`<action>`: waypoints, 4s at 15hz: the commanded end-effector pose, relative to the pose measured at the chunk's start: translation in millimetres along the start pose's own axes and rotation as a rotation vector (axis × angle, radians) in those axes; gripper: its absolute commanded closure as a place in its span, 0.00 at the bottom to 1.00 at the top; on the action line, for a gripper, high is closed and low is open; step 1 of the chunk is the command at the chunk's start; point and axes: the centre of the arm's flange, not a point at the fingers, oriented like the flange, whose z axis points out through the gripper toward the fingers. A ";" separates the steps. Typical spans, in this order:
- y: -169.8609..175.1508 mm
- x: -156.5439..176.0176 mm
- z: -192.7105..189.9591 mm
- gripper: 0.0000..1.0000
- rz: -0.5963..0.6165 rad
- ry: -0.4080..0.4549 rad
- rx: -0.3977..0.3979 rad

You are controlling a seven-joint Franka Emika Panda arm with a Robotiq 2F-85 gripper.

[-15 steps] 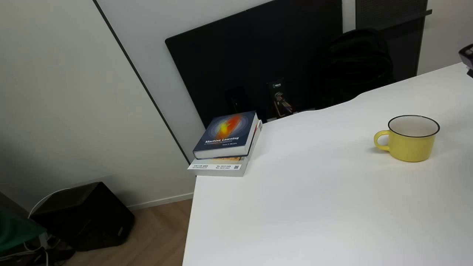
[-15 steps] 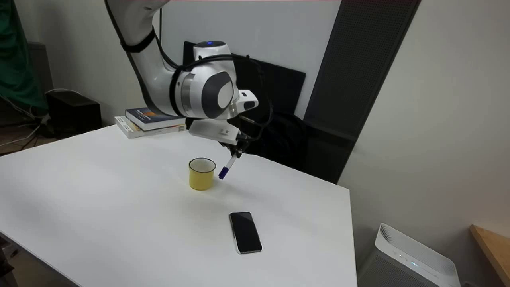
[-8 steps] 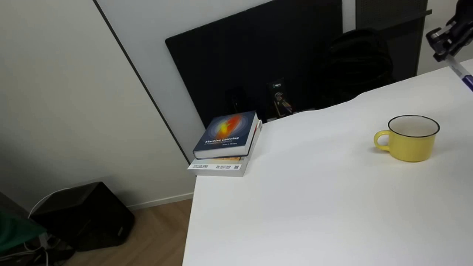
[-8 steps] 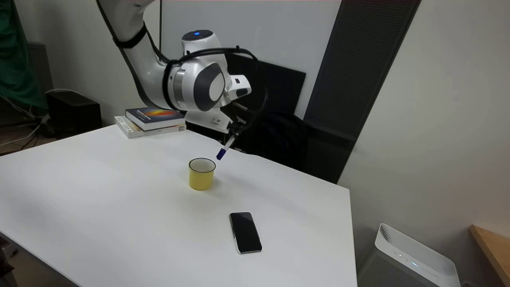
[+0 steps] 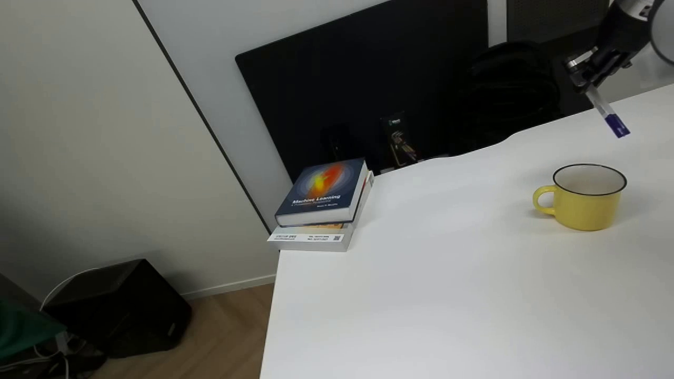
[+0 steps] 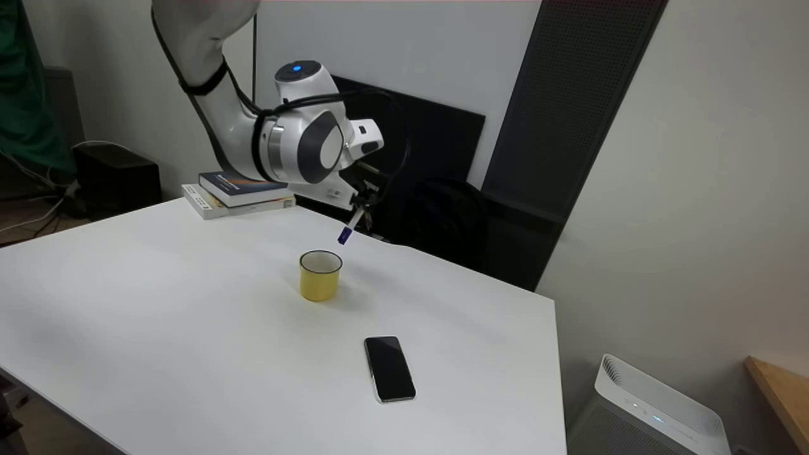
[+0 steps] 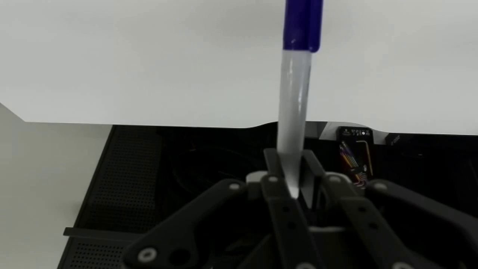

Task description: Put the blue marker inside the yellow cup

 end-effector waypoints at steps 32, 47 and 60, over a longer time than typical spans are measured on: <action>-57.2 -89.2 21.4 0.96 0.057 0.062 -0.091; -51.6 -127.5 27.7 0.96 0.044 0.036 -0.150; -39.0 -143.1 37.7 0.27 0.023 -0.045 -0.188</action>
